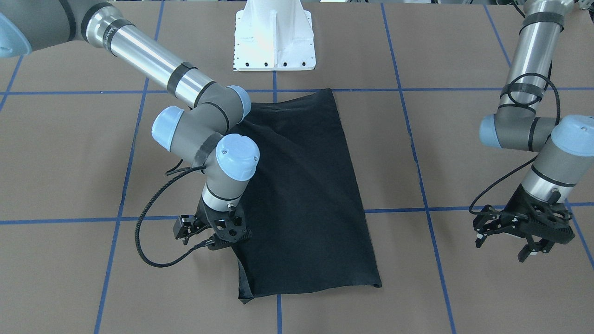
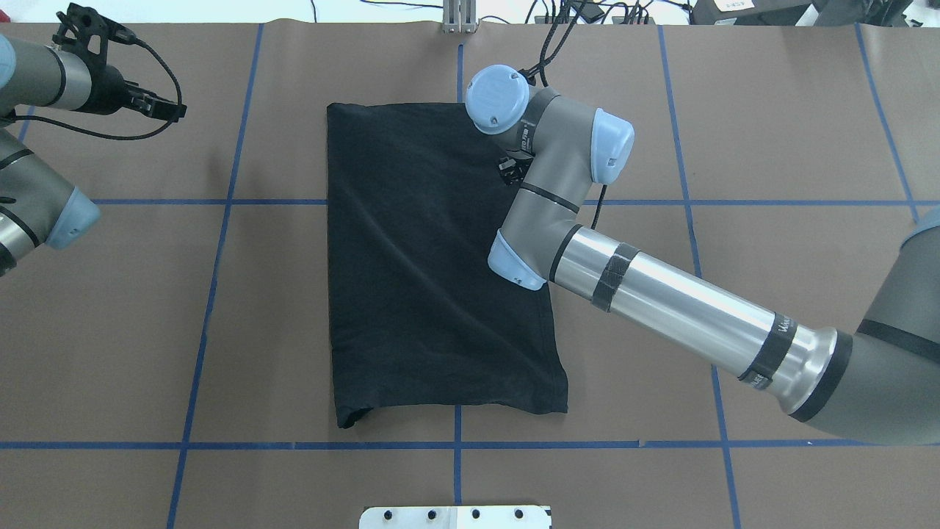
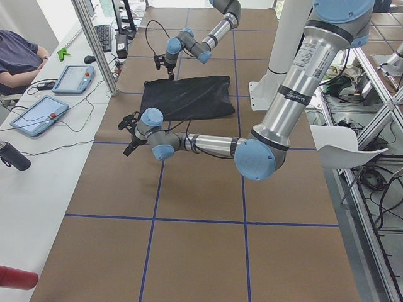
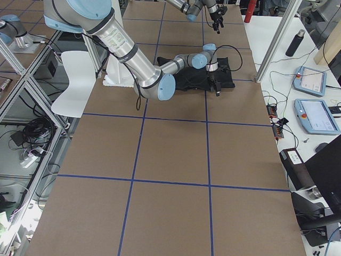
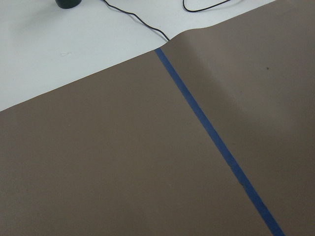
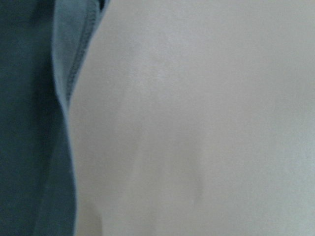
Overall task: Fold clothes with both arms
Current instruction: 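Raise the right gripper away while the left gripper moves to the shirt's nearest corner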
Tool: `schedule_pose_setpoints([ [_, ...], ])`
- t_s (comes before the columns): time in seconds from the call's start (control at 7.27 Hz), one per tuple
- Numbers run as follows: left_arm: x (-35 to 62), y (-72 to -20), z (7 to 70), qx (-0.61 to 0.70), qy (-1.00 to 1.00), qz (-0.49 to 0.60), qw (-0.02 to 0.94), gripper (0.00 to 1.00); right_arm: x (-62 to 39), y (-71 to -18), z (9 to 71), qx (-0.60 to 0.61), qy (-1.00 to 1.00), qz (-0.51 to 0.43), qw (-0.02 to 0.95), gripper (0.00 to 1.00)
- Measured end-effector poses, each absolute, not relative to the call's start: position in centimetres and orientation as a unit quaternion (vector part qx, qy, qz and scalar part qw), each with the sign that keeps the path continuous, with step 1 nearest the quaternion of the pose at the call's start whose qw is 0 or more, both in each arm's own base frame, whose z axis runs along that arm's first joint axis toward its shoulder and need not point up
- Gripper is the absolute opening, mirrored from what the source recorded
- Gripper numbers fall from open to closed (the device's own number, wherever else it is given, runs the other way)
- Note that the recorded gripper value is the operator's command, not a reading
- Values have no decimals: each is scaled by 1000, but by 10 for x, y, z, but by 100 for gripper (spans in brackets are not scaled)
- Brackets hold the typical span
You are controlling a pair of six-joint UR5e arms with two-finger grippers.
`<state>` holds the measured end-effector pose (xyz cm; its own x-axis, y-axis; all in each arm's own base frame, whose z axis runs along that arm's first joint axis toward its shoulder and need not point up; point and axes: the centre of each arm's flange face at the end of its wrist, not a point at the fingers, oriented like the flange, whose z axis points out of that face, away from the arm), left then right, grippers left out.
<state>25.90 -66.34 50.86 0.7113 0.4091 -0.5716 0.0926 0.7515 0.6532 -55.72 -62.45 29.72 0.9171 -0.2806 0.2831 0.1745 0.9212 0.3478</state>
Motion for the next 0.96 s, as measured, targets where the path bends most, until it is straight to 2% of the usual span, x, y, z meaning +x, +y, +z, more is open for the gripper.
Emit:
schedule_pose_setpoints([
  [0.28, 259, -662, 503, 344, 376, 91, 855, 100, -511, -626, 273, 158, -215, -114, 957, 99],
  [0.55, 261, -653, 480, 321, 424, 64, 844, 100, -466, -615, 233, 152, -291, -66, 942, 98],
  [0.96, 267, -587, 435, 292, 497, 11, 817, 100, -402, -537, 248, 143, -357, 28, 923, 99],
])
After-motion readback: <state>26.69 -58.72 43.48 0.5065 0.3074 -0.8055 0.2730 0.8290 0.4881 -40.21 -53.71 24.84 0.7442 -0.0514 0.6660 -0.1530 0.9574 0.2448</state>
